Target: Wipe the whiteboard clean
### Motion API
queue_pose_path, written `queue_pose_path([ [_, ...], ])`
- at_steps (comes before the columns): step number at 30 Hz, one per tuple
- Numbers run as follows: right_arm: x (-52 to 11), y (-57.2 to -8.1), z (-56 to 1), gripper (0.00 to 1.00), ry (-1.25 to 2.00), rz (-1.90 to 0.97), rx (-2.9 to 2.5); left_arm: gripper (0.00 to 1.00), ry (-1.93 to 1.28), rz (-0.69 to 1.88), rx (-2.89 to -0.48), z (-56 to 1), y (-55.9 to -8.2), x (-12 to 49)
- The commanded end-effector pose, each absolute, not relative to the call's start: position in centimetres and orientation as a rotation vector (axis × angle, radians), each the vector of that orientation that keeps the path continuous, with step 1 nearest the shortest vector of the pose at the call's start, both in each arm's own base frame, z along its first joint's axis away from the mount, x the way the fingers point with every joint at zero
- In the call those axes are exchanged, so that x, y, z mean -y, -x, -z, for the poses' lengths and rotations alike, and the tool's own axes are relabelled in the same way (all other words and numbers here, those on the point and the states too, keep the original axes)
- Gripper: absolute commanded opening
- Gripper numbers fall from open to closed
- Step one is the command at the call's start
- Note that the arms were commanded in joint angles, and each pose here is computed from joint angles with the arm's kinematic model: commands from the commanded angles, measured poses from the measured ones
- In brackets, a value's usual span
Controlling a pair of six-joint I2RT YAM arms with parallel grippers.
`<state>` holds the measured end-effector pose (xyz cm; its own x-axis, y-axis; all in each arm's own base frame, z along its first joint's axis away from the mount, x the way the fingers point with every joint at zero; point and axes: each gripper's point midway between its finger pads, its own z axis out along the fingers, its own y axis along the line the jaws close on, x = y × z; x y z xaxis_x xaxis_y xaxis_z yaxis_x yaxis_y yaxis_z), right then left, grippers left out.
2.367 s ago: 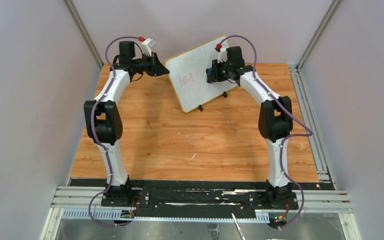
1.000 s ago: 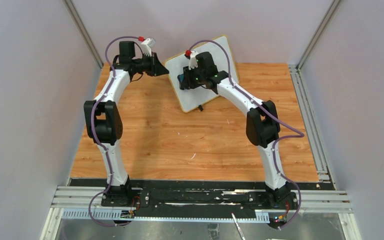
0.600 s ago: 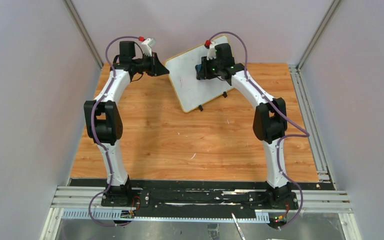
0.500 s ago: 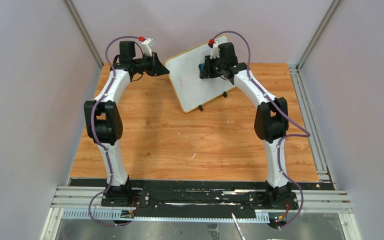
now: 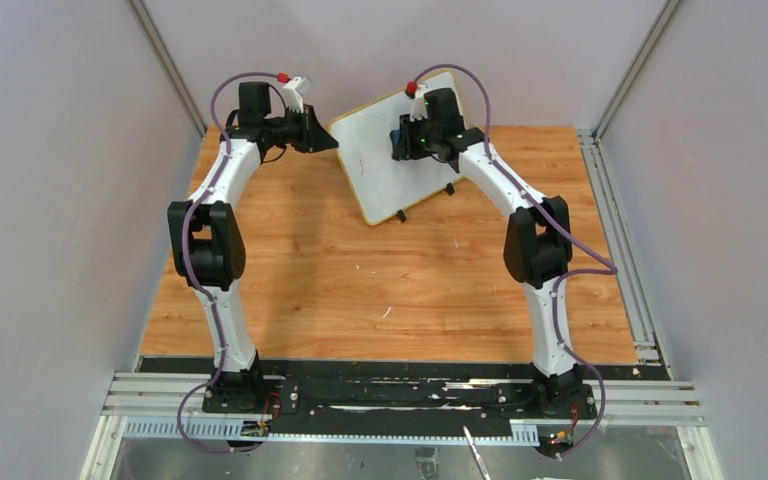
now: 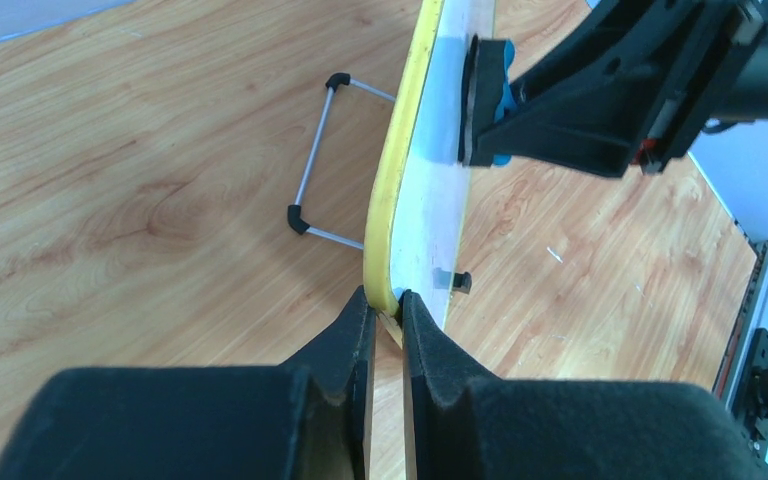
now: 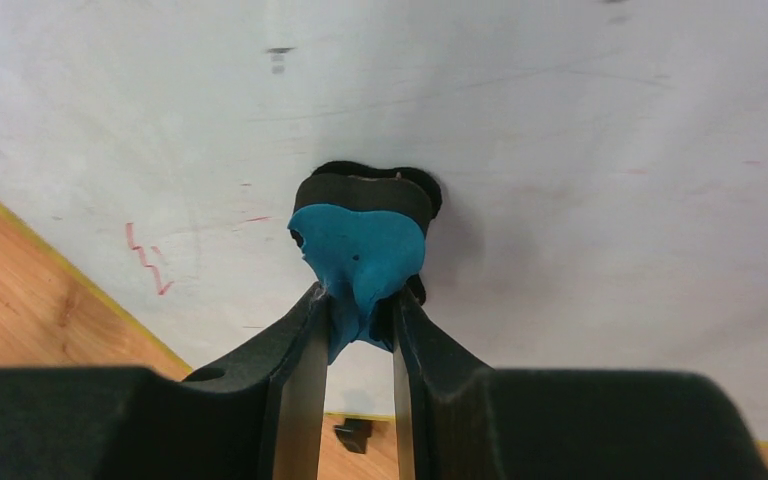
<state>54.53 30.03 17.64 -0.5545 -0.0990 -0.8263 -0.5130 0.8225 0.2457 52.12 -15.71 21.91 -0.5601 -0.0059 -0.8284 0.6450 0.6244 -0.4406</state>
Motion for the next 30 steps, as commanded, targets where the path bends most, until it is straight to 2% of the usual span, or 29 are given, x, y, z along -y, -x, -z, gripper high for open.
queue_pose_path([
  [1, -37.2, -50.9, -18.0, 0.01, 0.568, -0.703, -2.065, 0.0, -0.573, 0.996, -2.022, -21.0, -50.3, 17.2],
  [9, -40.9, -47.8, -17.6, 0.0, 0.622, -0.77, -2.062, 0.0, -0.574, 0.999, -2.021, -21.1, -50.3, 17.3],
  [15, -40.9, -46.9, -16.3, 0.01, 0.645, -0.751, -2.083, 0.0, -0.574, 0.998, -2.02, -21.1, -50.4, 17.4],
  [30, -35.9, -52.8, -18.7, 0.01, 0.566, -0.646, -2.056, 0.0, -0.58, 0.994, -2.019, -21.3, -50.1, 17.4],
])
